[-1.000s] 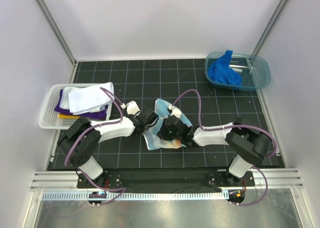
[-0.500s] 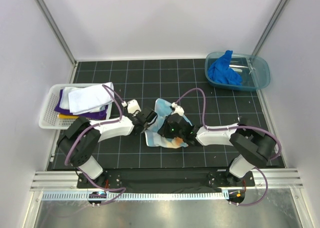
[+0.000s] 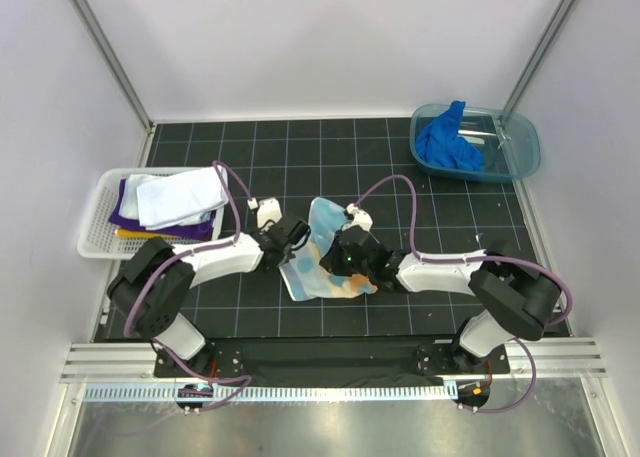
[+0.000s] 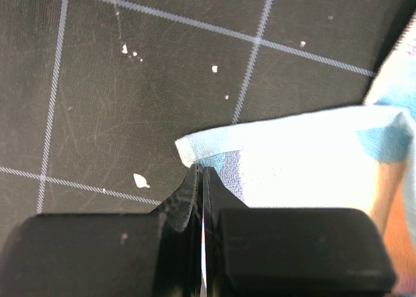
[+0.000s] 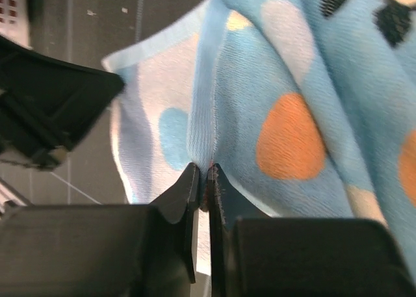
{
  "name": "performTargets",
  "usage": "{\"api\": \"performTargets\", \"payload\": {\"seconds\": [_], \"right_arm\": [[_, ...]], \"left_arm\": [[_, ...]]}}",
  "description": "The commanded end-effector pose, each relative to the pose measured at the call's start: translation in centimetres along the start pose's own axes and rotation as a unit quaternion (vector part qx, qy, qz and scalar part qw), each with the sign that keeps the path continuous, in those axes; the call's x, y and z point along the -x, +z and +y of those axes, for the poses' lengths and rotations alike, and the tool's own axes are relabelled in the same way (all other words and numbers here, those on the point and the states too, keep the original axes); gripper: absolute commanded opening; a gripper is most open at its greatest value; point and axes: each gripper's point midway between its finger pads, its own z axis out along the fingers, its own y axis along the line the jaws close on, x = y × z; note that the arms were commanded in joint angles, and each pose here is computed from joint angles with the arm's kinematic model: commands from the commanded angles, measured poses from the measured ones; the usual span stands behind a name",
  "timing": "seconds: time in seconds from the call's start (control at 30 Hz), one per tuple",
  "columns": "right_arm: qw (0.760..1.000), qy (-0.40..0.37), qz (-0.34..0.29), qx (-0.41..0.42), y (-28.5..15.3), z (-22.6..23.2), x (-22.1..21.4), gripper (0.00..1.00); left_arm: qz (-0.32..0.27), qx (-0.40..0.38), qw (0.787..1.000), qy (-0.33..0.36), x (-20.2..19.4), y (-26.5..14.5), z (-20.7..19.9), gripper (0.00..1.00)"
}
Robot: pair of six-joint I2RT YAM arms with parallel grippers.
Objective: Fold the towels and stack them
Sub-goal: Flatten out the crumpled towel
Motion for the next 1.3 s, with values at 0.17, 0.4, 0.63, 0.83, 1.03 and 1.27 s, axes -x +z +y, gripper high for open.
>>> {"api": "performTargets", "payload": {"seconds": [0.17,0.4,0.63,0.83,1.03,1.27], "right_arm": [[0.992,-0.078,-0.052,-0.08,-4.4,-1.7,4.4,0.02],[0.975,-0.169,-0.114,-0.087,-11.5,0.8,10.7,0.02],[0.945,-0.261,-0.187,-0.058,-18.8,5.3,17.3,0.01],[0.916,-0.31,-0.253,0.011,-26.1,10.7,22.2,0.01],[0.892,-0.335,-0.294,0.072,-32.5,14.0,24.5,0.01],[0.881,-0.314,-0.315,0.16,-38.4,17.1,24.9,0.01]], "left_arm": [[-0.076,-0.087,0.993,0.025,5.4,-4.7,-1.6,0.0],[-0.135,-0.203,0.968,0.053,10.5,-12.6,-3.5,0.0],[-0.235,-0.327,0.911,0.089,17.1,-23.7,-4.7,0.0],[-0.318,-0.444,0.825,0.145,20.4,-34.3,-5.0,0.0],[-0.38,-0.519,0.745,0.175,21.9,-42.6,-3.7,0.0],[-0.409,-0.563,0.703,0.146,23.0,-48.5,-1.7,0.0]]}}
